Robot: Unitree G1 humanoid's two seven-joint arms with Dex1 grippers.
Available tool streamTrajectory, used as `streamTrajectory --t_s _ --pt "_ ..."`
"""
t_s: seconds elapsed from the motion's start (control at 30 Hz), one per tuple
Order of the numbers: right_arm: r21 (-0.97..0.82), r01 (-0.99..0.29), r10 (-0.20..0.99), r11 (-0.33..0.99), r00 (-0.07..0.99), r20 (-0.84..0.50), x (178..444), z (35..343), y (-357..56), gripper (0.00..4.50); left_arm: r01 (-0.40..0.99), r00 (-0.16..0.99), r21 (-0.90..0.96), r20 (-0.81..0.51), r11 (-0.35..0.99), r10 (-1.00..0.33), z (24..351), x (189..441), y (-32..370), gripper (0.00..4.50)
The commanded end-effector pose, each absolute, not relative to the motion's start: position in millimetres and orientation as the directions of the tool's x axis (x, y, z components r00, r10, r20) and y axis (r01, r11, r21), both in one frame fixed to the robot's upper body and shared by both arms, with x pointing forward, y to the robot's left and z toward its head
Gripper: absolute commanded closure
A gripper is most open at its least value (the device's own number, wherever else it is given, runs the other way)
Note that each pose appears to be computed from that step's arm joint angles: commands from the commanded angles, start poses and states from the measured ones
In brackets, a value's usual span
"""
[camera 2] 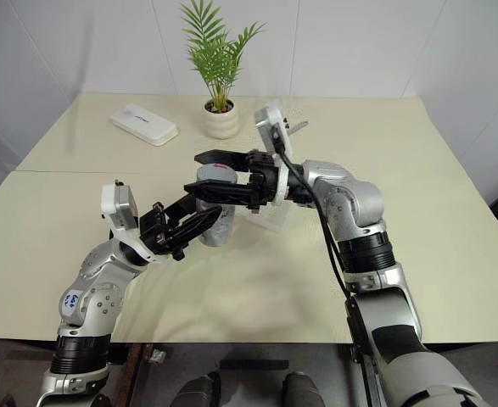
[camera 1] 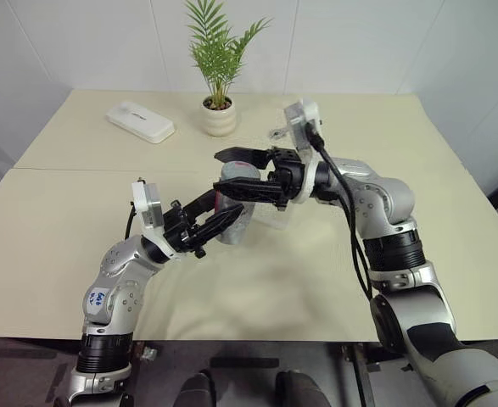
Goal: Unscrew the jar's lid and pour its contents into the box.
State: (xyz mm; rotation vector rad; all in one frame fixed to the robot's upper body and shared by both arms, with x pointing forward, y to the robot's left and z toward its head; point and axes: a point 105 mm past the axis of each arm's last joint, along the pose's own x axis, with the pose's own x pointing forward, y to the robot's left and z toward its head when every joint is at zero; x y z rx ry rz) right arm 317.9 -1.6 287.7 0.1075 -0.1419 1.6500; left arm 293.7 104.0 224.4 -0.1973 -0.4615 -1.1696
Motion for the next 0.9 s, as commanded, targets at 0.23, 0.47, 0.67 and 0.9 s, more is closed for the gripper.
streamTrajectory --t_s 0.23,0.47,0.67,0.9 --pt "-0.101 -0.993 0.978 -0.055 -0.074 0.194 320 308 -5 0.04 0.919 0.270 0.134 0.468 0.370 -0.841 236 286 100 2.55" --pt "-0.074 -0.997 0.981 0.006 -0.009 0.192 331 302 -21 0.04 0.919 0.270 0.137 0.468 0.371 -0.841 236 286 101 2.55" --pt "-0.026 -0.999 0.969 0.034 0.027 0.246 340 303 -37 0.04 0.918 0.276 0.132 0.465 0.374 -0.841 235 287 102 2.55" --pt "-0.025 -1.000 0.969 0.004 -0.002 0.247 338 300 -45 0.04 0.917 0.280 0.133 0.460 0.377 -0.843 235 288 104 2.55"
